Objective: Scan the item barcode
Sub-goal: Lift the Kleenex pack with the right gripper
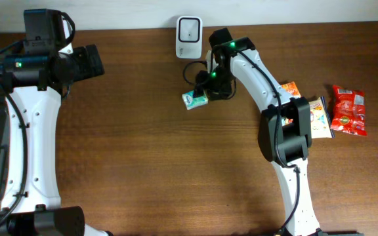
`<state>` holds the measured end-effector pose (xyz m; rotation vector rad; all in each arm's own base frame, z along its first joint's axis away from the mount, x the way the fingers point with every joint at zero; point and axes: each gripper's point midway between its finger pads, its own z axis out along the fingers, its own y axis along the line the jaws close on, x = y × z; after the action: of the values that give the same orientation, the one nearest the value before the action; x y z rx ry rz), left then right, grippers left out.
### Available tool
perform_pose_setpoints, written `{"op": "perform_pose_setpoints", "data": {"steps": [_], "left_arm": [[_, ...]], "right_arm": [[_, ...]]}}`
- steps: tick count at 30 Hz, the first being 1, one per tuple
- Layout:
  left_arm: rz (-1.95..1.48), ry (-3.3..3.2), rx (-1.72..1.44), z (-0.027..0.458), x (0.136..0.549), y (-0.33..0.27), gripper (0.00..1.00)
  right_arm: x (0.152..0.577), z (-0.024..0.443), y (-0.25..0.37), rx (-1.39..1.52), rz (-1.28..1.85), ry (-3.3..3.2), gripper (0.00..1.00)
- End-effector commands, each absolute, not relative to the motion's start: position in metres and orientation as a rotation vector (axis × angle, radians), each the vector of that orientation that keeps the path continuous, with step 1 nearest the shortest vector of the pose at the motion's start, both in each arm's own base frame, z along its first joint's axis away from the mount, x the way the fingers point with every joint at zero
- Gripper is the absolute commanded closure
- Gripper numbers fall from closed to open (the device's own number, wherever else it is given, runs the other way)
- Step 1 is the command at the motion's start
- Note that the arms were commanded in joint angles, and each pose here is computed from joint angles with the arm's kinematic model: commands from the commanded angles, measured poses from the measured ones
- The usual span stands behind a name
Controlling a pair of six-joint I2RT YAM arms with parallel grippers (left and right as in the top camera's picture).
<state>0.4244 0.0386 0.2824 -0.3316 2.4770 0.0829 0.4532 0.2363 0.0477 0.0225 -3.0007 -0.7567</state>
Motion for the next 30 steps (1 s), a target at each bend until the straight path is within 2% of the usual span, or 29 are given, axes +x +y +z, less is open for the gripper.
{"op": "perform_pose_setpoints", "data": {"steps": [1, 7, 11, 16, 22, 30], "left_arm": [[0.086, 2.483, -0.327, 0.28, 0.425, 0.039, 0.01], [0.086, 2.483, -0.327, 0.28, 0.425, 0.039, 0.01], [0.086, 2.483, -0.327, 0.28, 0.425, 0.039, 0.01], [0.086, 2.483, -0.327, 0.28, 0.425, 0.039, 0.01], [0.086, 2.483, -0.327, 0.28, 0.425, 0.039, 0.01], [0.086, 2.483, -0.327, 0.28, 0.425, 0.039, 0.01]], "right_arm": [[0.444, 0.068, 0.271, 0.021, -0.89, -2.944, 0.42], [0.47, 0.054, 0.292, 0.291, -0.652, -3.235, 0.43], [0.491, 0.061, 0.312, 0.485, -0.613, -3.383, 0.42], [0.507, 0.053, 0.323, 0.532, -0.588, -3.464, 0.42], [0.488, 0.029, 0.311, 0.486, -0.497, -3.369, 0.42], [0.431, 0.02, 0.303, 0.607, -0.513, -3.1, 0.41]]}}
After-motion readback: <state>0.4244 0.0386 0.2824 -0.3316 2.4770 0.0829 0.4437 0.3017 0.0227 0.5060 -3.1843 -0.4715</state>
